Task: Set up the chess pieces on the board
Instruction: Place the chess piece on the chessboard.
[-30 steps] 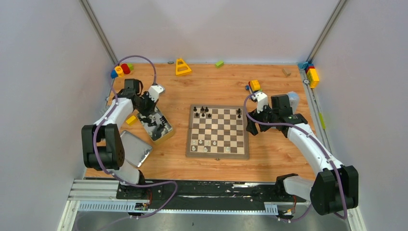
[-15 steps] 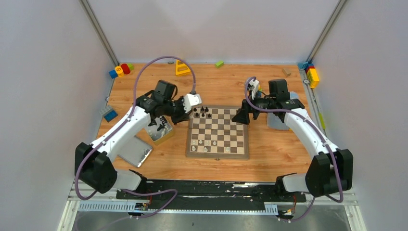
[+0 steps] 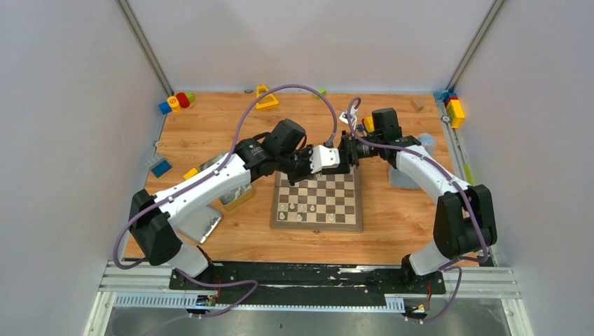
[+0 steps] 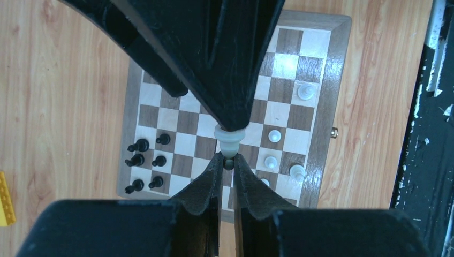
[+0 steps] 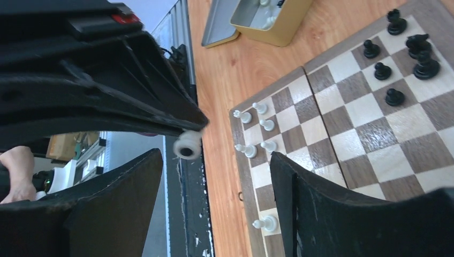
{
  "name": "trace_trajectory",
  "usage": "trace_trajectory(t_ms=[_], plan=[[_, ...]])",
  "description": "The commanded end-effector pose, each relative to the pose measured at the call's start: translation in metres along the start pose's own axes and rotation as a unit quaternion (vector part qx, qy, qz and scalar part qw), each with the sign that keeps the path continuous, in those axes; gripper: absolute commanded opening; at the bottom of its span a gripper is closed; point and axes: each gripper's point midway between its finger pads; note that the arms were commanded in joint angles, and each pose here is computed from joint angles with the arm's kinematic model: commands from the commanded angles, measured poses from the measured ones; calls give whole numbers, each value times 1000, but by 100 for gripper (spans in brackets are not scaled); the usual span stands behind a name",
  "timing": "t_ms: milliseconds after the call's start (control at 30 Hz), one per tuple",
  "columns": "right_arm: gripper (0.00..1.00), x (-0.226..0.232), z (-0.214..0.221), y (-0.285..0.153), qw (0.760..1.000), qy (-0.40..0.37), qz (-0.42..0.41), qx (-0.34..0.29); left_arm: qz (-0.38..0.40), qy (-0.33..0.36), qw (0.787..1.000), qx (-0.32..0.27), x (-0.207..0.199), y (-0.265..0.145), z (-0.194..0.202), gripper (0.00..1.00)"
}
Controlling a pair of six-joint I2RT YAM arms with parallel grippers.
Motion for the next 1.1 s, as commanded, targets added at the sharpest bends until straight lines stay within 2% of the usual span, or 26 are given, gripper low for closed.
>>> trace_trajectory(t_ms=[0, 233, 433, 533, 667, 867, 967, 1067], plan=[[74, 24, -15, 4, 999, -24, -41, -1, -32, -7, 999, 6, 13, 0, -10, 16], [63, 19, -9, 14, 999, -18, -32, 7, -36, -7, 999, 17, 11, 3, -8, 16], [61, 13, -7, 22, 999, -14, -28, 16, -36, -8, 999, 18, 10, 4, -10, 16], [57, 13, -9, 24, 999, -15, -28, 17, -36, -6, 999, 19, 9, 4, -11, 16], [47, 14, -11, 27, 999, -14, -29, 19, -36, -5, 999, 20, 9, 4, -10, 17], [24, 16, -9, 29, 999, -12, -39, 27, -37, -6, 999, 25, 9, 6, -8, 18], [24, 16, -7, 29, 999, -9, -39, 29, -41, -7, 999, 28, 10, 7, -7, 19], [32, 15, -5, 29, 999, -6, -40, 32, -46, -9, 998, 32, 12, 8, -5, 19]])
Point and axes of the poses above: each gripper's point midway between its finger pads, its own y axis out along the fingers, its own x axis along the line the jaws close on, z = x × y, and after that the axes turned 13 degrees about y, right-handed
